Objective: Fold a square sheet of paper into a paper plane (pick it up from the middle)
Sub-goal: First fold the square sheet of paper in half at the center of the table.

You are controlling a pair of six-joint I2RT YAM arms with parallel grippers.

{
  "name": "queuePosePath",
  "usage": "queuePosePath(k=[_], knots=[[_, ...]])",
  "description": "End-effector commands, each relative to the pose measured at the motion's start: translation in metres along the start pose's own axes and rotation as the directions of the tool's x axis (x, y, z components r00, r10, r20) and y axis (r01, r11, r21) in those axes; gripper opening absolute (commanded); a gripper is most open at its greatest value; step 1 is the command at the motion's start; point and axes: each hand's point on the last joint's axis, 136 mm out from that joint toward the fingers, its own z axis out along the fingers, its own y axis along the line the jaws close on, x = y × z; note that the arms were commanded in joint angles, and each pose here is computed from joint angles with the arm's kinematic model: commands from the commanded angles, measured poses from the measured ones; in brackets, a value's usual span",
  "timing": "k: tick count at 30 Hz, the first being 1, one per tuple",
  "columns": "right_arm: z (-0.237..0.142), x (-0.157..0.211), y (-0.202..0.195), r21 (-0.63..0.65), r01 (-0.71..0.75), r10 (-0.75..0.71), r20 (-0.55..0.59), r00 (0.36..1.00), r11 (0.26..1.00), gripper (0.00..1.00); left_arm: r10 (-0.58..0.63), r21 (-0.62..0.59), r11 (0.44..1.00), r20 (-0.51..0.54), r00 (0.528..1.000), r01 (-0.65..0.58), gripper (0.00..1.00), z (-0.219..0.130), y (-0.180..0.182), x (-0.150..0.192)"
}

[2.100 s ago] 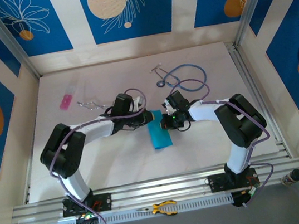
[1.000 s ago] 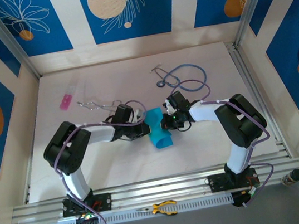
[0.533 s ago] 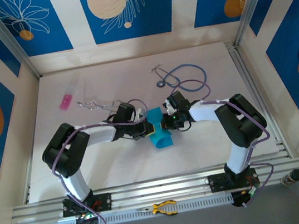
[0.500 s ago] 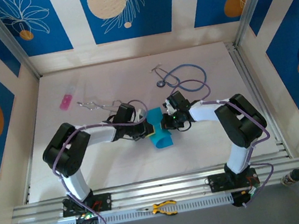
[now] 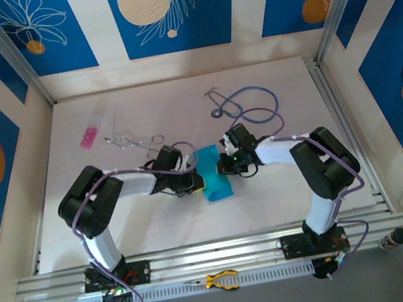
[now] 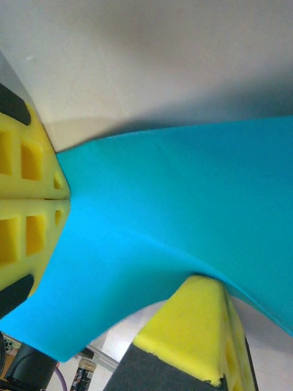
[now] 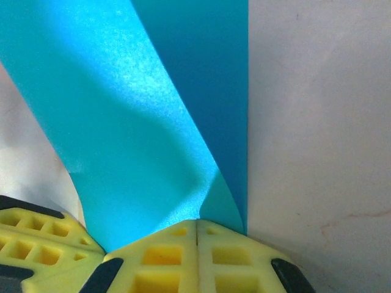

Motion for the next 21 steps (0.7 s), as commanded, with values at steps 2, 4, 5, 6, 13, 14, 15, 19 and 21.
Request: queuePosePath(k=[2, 4, 5, 6, 13, 14, 15, 19, 21], knots=[[0.008, 0.050, -0.055, 0.211, -0.072, 0.101, -0.130, 0.986, 0.975, 0.00, 0.018, 0.046, 0.999, -0.002, 1.000, -0.018, 0.00, -0.011, -0.028, -0.006], [0.008, 0.049, -0.055, 0.213, -0.073, 0.102, -0.131, 0.986, 0.974, 0.00, 0.006, 0.062, 0.998, -0.004, 1.000, -0.006, 0.00, -0.010, -0.033, -0.008], [0.008, 0.049, -0.056, 0.214, -0.073, 0.102, -0.129, 0.986, 0.974, 0.00, 0.002, 0.067, 0.998, -0.005, 1.000, -0.002, 0.00, -0.009, -0.034, -0.007], [0.008, 0.048, -0.055, 0.214, -0.075, 0.104, -0.128, 0.986, 0.974, 0.00, -0.004, 0.076, 0.997, -0.008, 1.000, 0.005, 0.00, -0.007, -0.034, -0.006], [0.008, 0.050, -0.056, 0.221, -0.082, 0.114, -0.136, 0.984, 0.972, 0.00, -0.027, 0.083, 0.996, -0.051, 0.998, 0.031, 0.00, 0.007, -0.022, 0.011], [0.008, 0.050, -0.056, 0.223, -0.083, 0.115, -0.136, 0.984, 0.971, 0.00, -0.031, 0.077, 0.996, -0.057, 0.998, 0.035, 0.00, 0.008, -0.019, 0.014], [0.008, 0.050, -0.056, 0.224, -0.083, 0.115, -0.135, 0.984, 0.971, 0.00, -0.035, 0.063, 0.997, -0.062, 0.997, 0.039, 0.00, 0.009, -0.014, 0.018], [0.008, 0.052, -0.058, 0.232, -0.086, 0.120, -0.136, 0.983, 0.969, 0.00, -0.050, -0.045, 0.998, -0.082, 0.995, 0.046, 0.00, 0.010, 0.018, 0.036], [0.009, 0.053, -0.059, 0.234, -0.090, 0.124, -0.136, 0.983, 0.968, 0.00, -0.046, -0.085, 0.996, -0.092, 0.995, 0.038, 0.00, 0.010, 0.029, 0.042]])
